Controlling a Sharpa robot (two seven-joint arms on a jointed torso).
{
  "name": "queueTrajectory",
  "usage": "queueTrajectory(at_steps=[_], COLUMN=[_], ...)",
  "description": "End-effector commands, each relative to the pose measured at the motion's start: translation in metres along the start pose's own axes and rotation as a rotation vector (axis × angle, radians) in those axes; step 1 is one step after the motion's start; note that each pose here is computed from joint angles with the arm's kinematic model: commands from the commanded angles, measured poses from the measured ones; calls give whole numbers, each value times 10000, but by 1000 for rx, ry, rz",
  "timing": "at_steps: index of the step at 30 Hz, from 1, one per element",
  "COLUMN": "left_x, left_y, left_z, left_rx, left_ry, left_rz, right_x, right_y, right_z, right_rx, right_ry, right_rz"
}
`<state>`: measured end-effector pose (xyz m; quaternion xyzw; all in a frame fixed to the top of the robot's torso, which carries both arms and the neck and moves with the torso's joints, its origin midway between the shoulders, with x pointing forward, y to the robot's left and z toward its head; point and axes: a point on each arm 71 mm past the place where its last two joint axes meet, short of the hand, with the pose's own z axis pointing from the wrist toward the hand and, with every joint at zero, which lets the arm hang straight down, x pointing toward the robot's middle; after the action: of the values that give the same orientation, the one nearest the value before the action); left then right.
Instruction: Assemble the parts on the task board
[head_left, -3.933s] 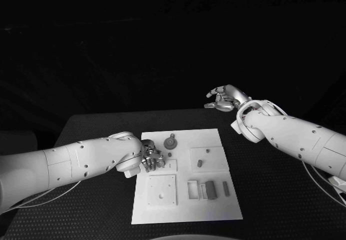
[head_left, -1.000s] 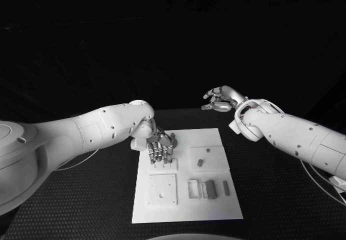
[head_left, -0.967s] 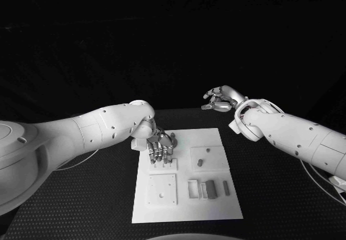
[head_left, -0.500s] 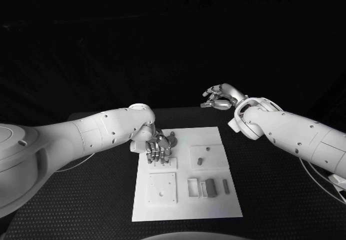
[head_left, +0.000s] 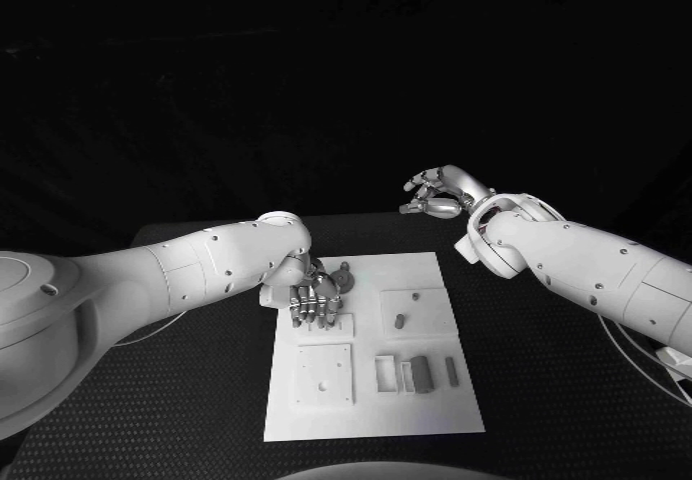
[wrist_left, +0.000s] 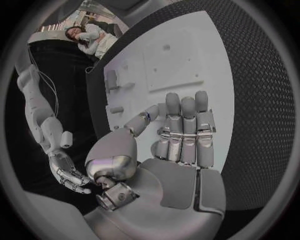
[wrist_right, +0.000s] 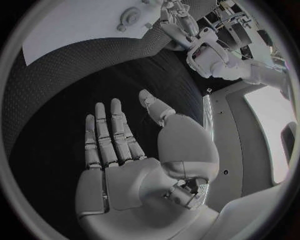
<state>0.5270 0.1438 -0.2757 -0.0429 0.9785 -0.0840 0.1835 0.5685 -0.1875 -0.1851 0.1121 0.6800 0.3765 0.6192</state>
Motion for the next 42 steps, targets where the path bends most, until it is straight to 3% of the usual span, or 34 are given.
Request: queueTrajectory(at_steps=[1, 9, 28, 42], left_x=[-5, 27, 4, 49], left_y=[4, 11, 55, 19], left_z=[12, 31, 65, 95], left_rx=[-12, -13, -30, -21], left_ry=[-14, 14, -2, 16], left_rz=[15, 29, 27, 35], right_x=[1, 4, 9, 11], right_y=[18, 24, 35, 36], right_z=[-1, -2, -4, -5], right_rx=[-14, -16, -20, -20], right_ry=[2, 4, 6, 7], right_rz=[3, 4, 5, 5])
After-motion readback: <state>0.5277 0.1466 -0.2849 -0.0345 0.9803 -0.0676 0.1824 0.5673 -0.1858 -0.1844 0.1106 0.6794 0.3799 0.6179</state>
